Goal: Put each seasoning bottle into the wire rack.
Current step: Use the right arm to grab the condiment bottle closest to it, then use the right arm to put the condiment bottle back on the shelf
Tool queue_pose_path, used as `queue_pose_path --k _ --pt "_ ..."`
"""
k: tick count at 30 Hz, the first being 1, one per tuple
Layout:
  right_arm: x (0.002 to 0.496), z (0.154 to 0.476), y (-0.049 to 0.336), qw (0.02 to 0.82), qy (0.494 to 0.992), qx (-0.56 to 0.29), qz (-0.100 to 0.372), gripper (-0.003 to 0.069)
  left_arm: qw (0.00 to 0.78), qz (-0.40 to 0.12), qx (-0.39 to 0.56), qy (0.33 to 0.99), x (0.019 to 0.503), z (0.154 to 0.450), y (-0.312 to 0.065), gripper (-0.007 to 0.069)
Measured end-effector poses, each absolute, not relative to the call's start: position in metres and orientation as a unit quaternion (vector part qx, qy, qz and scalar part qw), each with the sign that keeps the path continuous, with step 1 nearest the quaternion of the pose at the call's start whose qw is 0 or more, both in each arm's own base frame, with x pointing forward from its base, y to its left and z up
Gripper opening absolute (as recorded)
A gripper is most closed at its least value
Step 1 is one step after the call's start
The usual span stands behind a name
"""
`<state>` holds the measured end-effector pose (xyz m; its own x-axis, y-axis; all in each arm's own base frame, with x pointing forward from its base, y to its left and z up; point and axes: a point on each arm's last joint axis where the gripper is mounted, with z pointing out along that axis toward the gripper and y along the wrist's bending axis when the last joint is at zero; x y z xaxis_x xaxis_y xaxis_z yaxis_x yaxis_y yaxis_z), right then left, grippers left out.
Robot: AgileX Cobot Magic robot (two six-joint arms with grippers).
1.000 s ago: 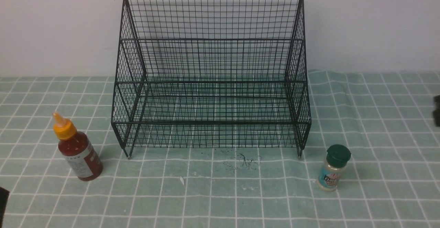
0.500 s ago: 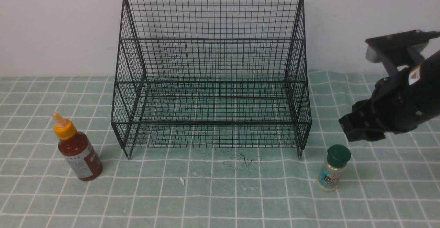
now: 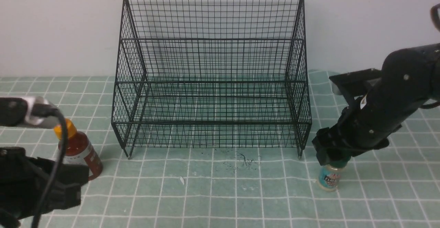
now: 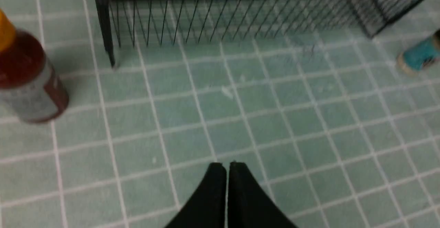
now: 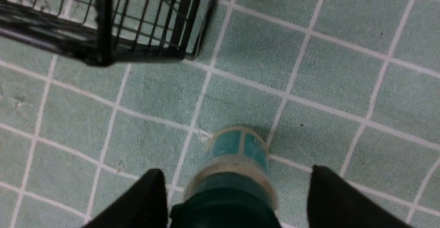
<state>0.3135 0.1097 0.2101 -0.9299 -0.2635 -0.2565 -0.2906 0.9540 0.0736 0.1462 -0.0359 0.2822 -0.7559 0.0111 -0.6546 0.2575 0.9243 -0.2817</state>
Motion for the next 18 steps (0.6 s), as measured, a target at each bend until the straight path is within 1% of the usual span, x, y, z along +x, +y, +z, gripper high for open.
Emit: queue_pose_path --k 1,2,3,4,5,6,8,11,12,13,14,16,18 --pt "0.313 0.209 0.110 0.118 0.981 -0.146 0.054 0.0331 0.325 -0.177 0.075 0.926 0.148 0.278 -0.035 -0.0006" --pt "0.313 0.210 0.110 0.116 0.980 -0.151 0.053 0.0326 0.310 -0.172 0.076 0.932 0.150 0.274 -0.035 -0.0006" --pt "0.311 0.212 0.109 0.105 0.981 -0.157 0.053 0.0344 0.292 -0.162 0.076 0.940 0.152 0.270 -0.033 -0.0006" --pt "0.310 0.212 0.109 0.103 0.981 -0.157 0.053 0.0344 0.289 -0.158 0.075 0.941 0.152 0.269 -0.032 -0.0006" --pt "0.305 0.217 0.109 0.083 0.982 -0.159 0.055 0.0348 0.279 -0.149 0.072 0.946 0.153 0.267 -0.031 -0.0006" --pt "0.300 0.228 0.108 0.077 0.982 -0.159 0.062 0.0348 0.272 -0.137 0.069 0.950 0.153 0.265 -0.029 -0.0006" --pt "0.294 0.252 0.112 0.094 0.979 -0.163 0.079 0.0348 0.267 -0.122 0.064 0.954 0.153 0.264 -0.026 -0.0006" --pt "0.284 0.305 0.124 0.160 0.963 -0.191 0.106 0.0348 0.260 -0.102 0.060 0.958 0.153 0.263 -0.022 -0.0006" --pt "0.284 0.311 0.126 0.168 0.960 -0.196 0.109 0.0348 0.260 -0.100 0.059 0.959 0.153 0.262 -0.022 -0.0006" --pt "0.282 0.337 0.138 0.199 0.948 -0.218 0.119 0.0348 0.258 -0.094 0.055 0.960 0.153 0.262 -0.020 -0.0006" --pt "0.282 0.350 0.146 0.214 0.941 -0.230 0.124 0.0348 0.258 -0.092 0.054 0.960 0.152 0.262 -0.020 -0.0006" --pt "0.288 0.368 0.161 0.233 0.931 -0.249 0.130 0.0348 0.257 -0.092 0.052 0.961 0.152 0.262 -0.020 -0.0006" --pt "0.300 0.374 0.173 0.237 0.927 -0.261 0.128 0.0348 0.256 -0.092 0.051 0.961 0.152 0.262 -0.020 -0.0006"
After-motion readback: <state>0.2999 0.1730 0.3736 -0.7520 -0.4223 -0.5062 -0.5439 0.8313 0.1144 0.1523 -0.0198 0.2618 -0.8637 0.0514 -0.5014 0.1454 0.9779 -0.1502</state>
